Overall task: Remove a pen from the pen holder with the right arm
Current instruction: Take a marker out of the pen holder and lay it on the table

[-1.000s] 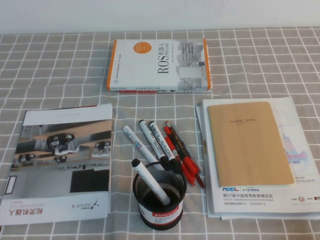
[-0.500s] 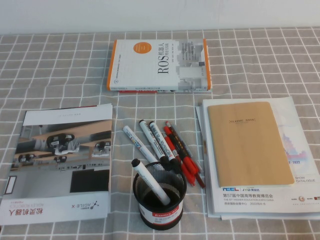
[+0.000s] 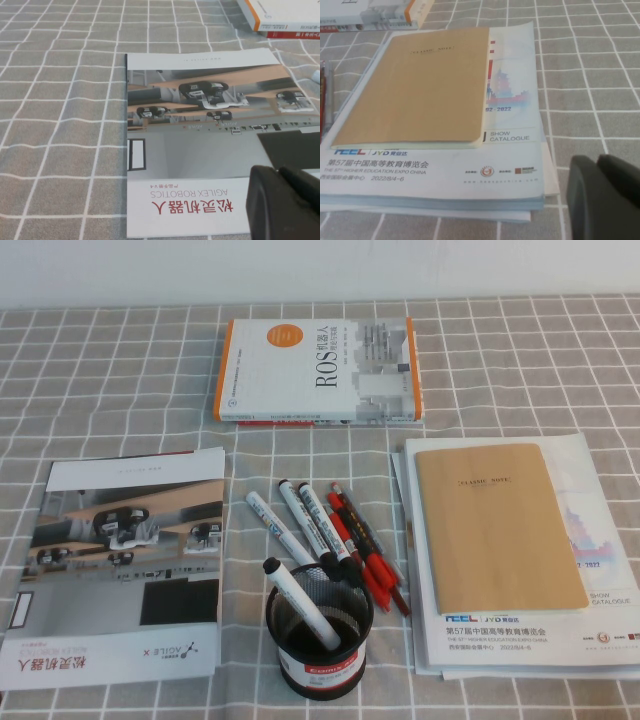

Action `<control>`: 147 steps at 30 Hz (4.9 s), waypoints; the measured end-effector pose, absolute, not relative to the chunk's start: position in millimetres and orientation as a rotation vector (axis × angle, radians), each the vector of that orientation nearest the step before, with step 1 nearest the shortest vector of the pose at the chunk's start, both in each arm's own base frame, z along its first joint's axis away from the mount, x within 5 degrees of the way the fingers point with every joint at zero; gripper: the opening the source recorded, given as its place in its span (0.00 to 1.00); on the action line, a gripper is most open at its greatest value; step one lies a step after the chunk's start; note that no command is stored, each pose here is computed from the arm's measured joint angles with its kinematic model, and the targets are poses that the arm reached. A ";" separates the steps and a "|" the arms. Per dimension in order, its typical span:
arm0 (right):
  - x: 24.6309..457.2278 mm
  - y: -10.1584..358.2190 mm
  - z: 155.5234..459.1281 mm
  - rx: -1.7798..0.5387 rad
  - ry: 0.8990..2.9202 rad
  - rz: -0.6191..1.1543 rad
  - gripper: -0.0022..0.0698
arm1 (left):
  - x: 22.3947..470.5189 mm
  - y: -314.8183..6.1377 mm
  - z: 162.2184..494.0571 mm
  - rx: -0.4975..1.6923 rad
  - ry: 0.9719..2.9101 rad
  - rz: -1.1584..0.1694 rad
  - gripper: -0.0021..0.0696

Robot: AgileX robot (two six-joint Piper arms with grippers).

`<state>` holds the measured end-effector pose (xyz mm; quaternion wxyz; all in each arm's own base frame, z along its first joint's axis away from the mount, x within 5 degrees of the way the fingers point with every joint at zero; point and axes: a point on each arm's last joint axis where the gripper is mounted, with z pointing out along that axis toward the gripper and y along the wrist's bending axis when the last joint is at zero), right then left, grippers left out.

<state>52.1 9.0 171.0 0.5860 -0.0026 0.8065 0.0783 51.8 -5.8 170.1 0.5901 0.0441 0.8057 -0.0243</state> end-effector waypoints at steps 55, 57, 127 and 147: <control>112.4 42.6 286.2 -0.099 2.271 0.558 0.01 | 51.8 -5.8 170.1 0.103 1.876 -0.057 0.02; 121.1 45.4 288.1 -0.145 2.282 0.571 0.01 | 51.8 -5.8 170.1 0.103 1.876 -0.057 0.02; 209.3 298.3 231.0 -1.014 1.905 0.534 0.65 | 51.8 -5.8 170.1 0.103 1.876 -0.057 0.02; 211.4 299.7 228.3 -0.988 1.907 0.538 0.18 | 51.8 -5.8 170.1 0.103 1.876 -0.057 0.02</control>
